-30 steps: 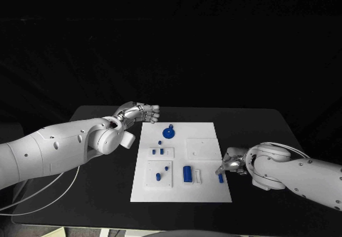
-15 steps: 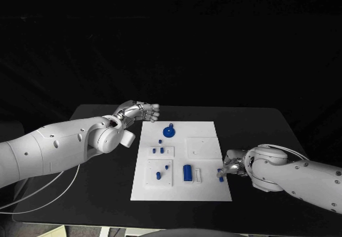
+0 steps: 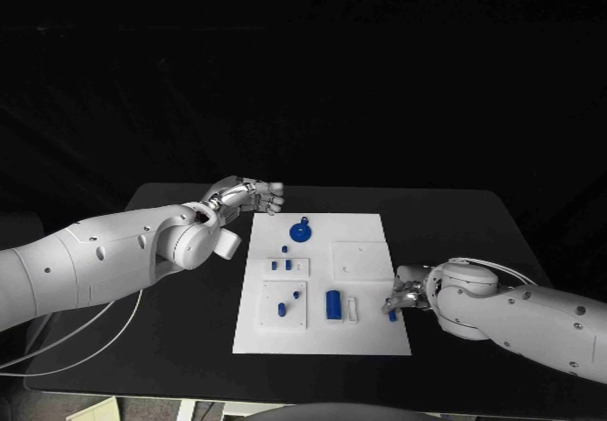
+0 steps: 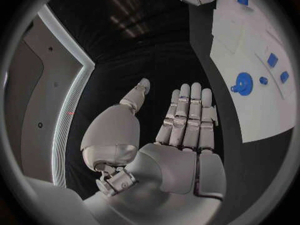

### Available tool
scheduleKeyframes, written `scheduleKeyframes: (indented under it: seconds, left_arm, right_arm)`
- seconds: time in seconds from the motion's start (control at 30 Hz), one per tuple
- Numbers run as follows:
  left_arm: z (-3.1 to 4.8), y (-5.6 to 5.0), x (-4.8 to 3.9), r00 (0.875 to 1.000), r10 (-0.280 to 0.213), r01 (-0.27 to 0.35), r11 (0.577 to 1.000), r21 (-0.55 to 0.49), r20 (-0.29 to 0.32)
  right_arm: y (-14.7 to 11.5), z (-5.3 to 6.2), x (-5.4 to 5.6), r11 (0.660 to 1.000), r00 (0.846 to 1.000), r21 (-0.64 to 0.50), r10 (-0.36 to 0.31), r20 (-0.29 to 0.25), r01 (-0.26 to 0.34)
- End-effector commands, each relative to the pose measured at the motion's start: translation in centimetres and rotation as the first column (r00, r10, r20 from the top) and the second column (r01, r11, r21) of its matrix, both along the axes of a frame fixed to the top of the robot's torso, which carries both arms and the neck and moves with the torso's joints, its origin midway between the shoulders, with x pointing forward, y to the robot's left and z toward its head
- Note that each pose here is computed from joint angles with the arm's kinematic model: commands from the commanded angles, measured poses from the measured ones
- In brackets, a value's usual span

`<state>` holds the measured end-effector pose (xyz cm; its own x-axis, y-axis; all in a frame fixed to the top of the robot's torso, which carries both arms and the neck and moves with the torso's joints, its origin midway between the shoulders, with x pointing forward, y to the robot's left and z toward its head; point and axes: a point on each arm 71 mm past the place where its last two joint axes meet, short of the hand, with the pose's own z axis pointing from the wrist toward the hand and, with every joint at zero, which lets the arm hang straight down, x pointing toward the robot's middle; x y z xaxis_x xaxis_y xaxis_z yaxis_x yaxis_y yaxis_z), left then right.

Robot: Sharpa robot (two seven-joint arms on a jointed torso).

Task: Assemble the parts on the task board

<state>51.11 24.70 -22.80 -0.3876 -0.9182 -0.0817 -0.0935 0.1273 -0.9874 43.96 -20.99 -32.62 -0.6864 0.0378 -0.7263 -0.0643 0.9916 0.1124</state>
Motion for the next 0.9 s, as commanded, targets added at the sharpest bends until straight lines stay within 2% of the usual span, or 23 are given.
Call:
scheduleKeyframes:
  seconds: [0.03,0.33,0.57,0.7,0.9]
  left_arm:
    - [0.13,-0.2,-0.02,1.000,-0.013,0.013,1.000,-0.014,0.005]
    - [0.12,-0.3,-0.04,1.000,-0.016,0.016,1.000,-0.014,0.002]
    - [0.11,-0.4,-0.04,1.000,-0.017,0.017,1.000,-0.015,0.001]
    - [0.11,-0.3,-0.05,1.000,-0.017,0.017,1.000,-0.015,0.001]
    - [0.11,-0.3,-0.05,1.000,-0.016,0.016,1.000,-0.014,0.001]
  right_arm:
    - [0.2,-0.8,-0.4,0.997,0.999,-0.063,0.047,0.016,-0.046]
    - [0.7,-1.7,-0.9,0.993,0.997,-0.088,0.080,0.003,-0.079]
    - [0.9,-1.8,-1.1,0.996,0.998,-0.059,0.063,-0.017,-0.064]
    - [0.8,-1.8,-1.2,1.000,0.999,-0.011,0.020,-0.030,-0.021]
    - [0.5,-1.6,-1.3,0.989,0.996,0.119,-0.081,-0.039,0.085]
